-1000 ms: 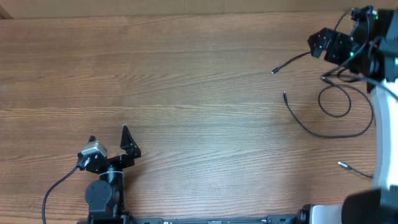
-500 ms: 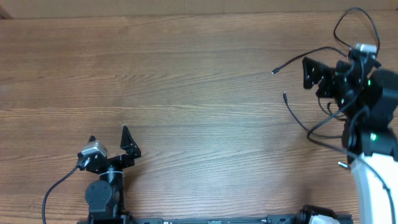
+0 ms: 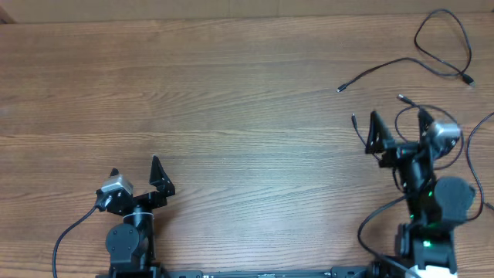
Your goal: Untangle cables
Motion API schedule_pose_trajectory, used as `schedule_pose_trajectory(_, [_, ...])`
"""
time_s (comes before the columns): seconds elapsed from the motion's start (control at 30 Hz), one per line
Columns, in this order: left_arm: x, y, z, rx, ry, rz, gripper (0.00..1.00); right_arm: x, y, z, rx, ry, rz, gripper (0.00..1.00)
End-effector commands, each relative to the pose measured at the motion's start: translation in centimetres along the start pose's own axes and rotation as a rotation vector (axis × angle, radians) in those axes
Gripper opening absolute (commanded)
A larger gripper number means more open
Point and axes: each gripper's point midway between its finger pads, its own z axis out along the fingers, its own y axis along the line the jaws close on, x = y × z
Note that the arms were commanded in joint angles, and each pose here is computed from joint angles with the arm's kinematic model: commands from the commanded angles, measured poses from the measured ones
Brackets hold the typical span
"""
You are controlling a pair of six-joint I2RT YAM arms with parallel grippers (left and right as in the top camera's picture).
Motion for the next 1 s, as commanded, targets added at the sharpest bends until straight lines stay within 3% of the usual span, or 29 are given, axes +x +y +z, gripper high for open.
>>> schedule_pose_trajectory(0.0, [0.0,-0.1,0.0,0.008,-0.005,0.025,1.00,1.0,0.5,-1.0,-0.015,-0.056,-0.009,1.00])
schedule_pose_trajectory(0.57, [0.0,-0.1,0.0,0.008,-0.005,0.025,1.00,5.0,1.2,-4.0,-0.044,-0.113,-0.021,1.00])
schedule_pose_trajectory(0.97, [0.0,-0.1,0.0,0.008,-0.005,0.025,1.00,8.8,1.3,-5.3,-0.032,0.027,0.006,1.00])
